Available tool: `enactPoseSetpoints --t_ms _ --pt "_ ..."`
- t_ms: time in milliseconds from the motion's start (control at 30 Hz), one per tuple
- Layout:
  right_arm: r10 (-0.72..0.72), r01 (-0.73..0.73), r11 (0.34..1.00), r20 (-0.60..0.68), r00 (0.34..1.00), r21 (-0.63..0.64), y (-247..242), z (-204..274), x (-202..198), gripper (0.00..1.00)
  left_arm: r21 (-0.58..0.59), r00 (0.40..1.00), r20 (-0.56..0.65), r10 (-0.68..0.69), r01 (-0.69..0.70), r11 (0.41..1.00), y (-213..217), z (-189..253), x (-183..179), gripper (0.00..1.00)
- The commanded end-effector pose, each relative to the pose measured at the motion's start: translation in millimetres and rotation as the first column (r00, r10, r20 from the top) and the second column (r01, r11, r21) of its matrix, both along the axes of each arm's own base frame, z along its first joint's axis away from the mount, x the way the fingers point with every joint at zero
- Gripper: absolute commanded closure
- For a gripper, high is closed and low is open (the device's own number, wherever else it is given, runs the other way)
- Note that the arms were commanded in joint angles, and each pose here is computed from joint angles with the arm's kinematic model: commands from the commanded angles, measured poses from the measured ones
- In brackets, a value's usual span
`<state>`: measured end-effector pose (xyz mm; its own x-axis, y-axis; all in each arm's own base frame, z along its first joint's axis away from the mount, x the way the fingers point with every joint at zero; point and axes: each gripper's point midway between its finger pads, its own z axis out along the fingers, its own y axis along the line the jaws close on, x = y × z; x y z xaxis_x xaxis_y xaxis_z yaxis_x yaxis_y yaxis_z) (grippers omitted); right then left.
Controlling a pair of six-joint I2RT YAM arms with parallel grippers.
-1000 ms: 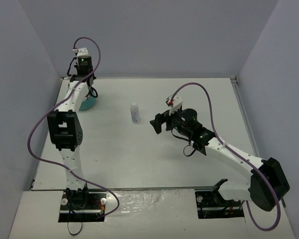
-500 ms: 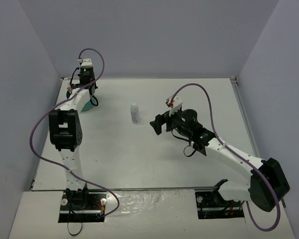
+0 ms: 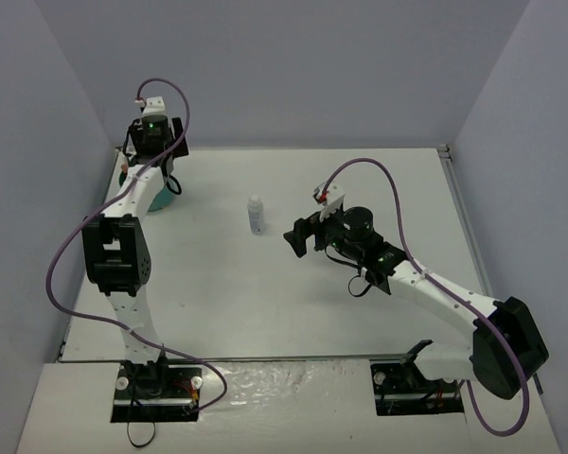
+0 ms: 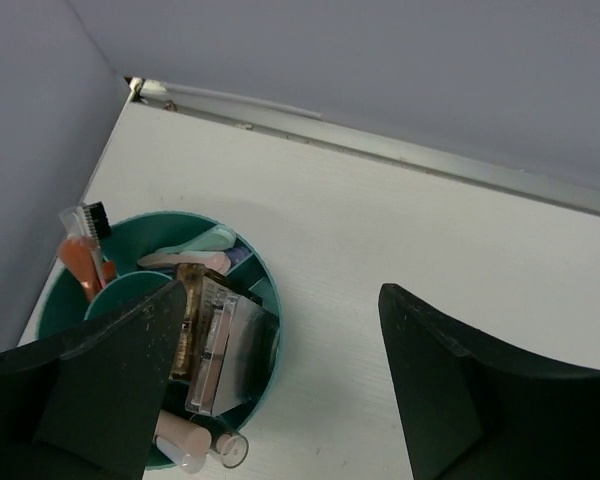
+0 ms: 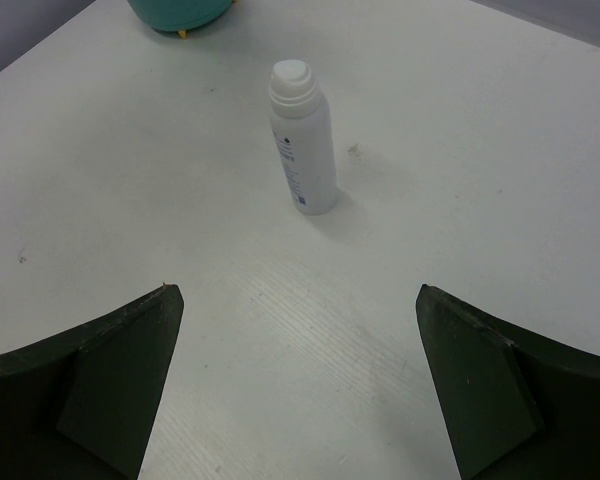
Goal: Organize the makeup
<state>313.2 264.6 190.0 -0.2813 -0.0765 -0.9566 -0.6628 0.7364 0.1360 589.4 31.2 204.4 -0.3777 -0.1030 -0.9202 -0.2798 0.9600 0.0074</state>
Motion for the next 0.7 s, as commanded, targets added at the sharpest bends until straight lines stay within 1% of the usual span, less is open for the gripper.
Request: enactPoseSetpoints --t_ms 0,100,200,300,367,400,533,667 --pt "0.018 -0.024 0.997 0.079 0.997 0.071 7.7 32.0 5.5 0.0 -0.014 0.961 0.275 -0.005 0.01 1.0 3.8 126.9 -11.6 0.24" --pt "0.017 -0.024 0.997 0.083 0.996 0.074 6.7 34.2 4.2 0.0 -0.037 0.957 0.287 -0.03 0.043 0.998 -4.6 137.8 -22.0 0.24" --pt "0.007 -0.014 0.997 0.09 0.996 0.076 4.1 37.0 4.5 0.0 -0.101 0.959 0.261 -0.115 0.145 0.984 -31.8 135.9 -38.3 0.2" --pt "-0.007 -0.002 0.996 0.103 0.995 0.086 0.1 43.4 3.5 0.0 -0.146 0.948 0.24 -0.208 0.247 0.958 -72.2 127.4 -60.1 0.13" --pt "-0.021 0.012 0.996 0.108 0.994 0.091 -3.7 45.6 3.8 0.0 -0.165 0.939 0.218 -0.268 0.306 0.938 -95.2 115.5 -80.8 0.06" --pt "-0.027 0.016 0.995 0.112 0.993 0.095 -5.3 47.3 3.5 0.0 -0.169 0.933 0.215 -0.288 0.326 0.93 -105.9 111.2 -88.3 0.05" --pt "-0.071 0.054 0.99 0.137 0.988 0.127 -16.1 59.6 2.3 0.0 -0.178 0.889 0.226 -0.399 0.44 0.88 -160.6 91.3 -123.8 0.03" --pt "-0.088 0.066 0.988 0.152 0.984 0.141 -21.2 65.6 1.1 0.0 -0.159 0.836 0.244 -0.491 0.534 0.83 -203.1 81.2 -142.8 0.03"
